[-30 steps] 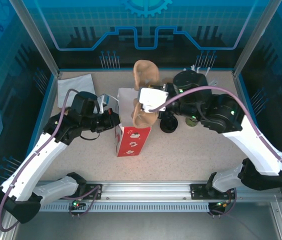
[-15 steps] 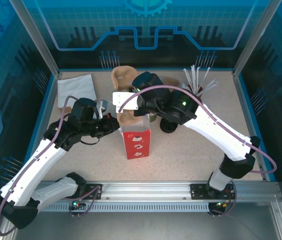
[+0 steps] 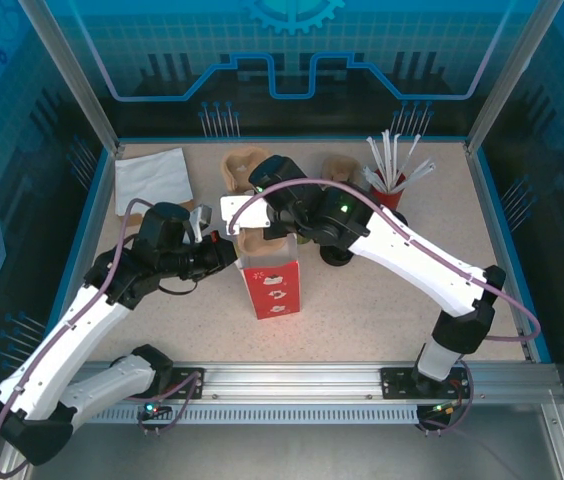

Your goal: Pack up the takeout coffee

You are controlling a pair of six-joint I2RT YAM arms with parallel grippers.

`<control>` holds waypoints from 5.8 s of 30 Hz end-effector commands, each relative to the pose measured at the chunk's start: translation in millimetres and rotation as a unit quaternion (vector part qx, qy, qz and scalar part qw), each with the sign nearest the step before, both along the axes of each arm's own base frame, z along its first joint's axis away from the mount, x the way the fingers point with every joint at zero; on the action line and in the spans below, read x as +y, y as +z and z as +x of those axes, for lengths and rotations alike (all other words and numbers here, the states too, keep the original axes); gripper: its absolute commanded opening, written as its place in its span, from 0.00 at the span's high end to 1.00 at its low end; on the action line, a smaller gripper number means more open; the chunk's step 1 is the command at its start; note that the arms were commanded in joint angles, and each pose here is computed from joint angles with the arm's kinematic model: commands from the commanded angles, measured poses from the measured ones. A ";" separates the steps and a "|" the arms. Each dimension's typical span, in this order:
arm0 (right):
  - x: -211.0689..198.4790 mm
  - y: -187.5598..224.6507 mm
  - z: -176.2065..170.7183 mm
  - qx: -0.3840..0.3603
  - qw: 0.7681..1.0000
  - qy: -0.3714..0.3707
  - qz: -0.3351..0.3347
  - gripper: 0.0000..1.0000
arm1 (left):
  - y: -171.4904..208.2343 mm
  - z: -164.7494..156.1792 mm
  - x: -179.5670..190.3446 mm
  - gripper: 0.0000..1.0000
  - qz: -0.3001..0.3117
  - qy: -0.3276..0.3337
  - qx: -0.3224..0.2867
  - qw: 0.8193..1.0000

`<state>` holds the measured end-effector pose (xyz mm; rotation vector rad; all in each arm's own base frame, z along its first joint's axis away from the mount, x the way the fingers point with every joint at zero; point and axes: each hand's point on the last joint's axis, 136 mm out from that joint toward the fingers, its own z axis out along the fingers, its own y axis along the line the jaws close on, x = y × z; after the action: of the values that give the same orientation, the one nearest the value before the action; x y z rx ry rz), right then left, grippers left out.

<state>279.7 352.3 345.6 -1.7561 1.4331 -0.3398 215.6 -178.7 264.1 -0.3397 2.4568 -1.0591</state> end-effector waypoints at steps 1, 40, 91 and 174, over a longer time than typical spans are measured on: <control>-6.9 -17.4 -2.8 0.011 0.999 -0.007 -0.032 0.77 | -2.2 -5.1 -0.4 0.97 -0.007 -0.001 0.004 1.000; -27.9 -110.5 -38.5 0.260 0.956 -0.083 -0.111 0.77 | -1.8 -12.6 -11.0 0.96 -0.027 -0.020 -0.002 0.999; -68.4 -169.1 -25.2 0.322 0.916 -0.168 -0.171 0.80 | 3.3 -13.1 -17.1 0.96 -0.014 -0.029 -0.016 0.999; -40.9 -152.3 -3.5 0.338 0.926 -0.160 -0.044 0.33 | 4.2 -8.8 -21.9 0.89 0.059 -0.035 -0.018 0.997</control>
<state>274.7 309.3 164.5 -1.8687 2.2633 -0.0080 206.9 -204.8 262.5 -0.2160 2.5175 -0.9674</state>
